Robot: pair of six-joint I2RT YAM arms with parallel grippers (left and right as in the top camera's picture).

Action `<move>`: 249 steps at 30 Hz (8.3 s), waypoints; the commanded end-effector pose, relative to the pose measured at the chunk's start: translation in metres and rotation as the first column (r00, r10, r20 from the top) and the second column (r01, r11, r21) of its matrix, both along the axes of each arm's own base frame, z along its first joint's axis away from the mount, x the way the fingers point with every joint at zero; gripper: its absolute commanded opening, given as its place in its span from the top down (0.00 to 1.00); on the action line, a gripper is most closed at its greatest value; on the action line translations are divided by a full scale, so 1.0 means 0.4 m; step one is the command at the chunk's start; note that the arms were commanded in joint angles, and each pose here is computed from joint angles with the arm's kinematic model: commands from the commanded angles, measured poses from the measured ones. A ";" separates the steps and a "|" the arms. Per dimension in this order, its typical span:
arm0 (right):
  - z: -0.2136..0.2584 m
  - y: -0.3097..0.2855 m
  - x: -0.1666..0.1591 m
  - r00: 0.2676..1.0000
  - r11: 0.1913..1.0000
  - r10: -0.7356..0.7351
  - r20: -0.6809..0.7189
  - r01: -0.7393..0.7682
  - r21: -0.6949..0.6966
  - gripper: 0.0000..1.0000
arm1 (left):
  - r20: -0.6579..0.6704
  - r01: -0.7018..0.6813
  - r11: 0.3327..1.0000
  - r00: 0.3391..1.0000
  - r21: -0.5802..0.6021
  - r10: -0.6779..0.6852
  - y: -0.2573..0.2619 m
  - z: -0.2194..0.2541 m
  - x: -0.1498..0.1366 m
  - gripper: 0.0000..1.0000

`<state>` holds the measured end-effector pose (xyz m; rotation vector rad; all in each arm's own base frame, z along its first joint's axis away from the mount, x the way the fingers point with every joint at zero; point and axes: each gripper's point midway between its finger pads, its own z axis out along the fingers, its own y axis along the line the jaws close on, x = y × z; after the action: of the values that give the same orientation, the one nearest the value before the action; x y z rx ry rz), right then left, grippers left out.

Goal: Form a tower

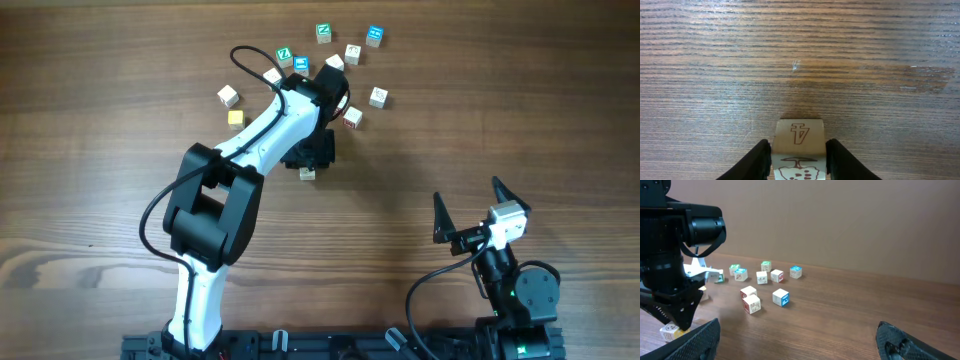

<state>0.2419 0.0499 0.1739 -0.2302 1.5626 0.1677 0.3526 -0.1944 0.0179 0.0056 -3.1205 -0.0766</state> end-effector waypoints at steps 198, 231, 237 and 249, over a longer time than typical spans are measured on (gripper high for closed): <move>0.004 -0.007 0.001 1.000 1.000 -0.015 0.010 0.015 -0.009 0.00 | 0.125 -0.080 0.991 0.988 -0.106 0.093 0.193 -0.007 -0.023 0.64; 0.004 -0.007 0.001 1.000 1.000 -0.015 0.010 0.015 -0.009 0.00 | 0.066 0.191 0.980 0.980 -0.058 -0.187 0.211 -0.010 -0.064 0.31; 0.004 -0.007 0.001 1.000 1.000 -0.015 0.010 0.015 -0.009 0.00 | 0.074 0.205 0.977 0.977 -0.066 -0.200 0.206 -0.010 -0.060 0.63; 0.004 -0.007 0.001 1.000 1.000 -0.015 0.010 0.015 -0.009 0.00 | 0.054 0.098 0.989 0.994 -0.109 -0.092 0.192 -0.017 -0.074 0.50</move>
<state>0.2419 0.0499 0.1739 -0.2302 1.5626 0.1677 0.3318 -0.1164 0.0190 -0.1631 -3.1974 0.0863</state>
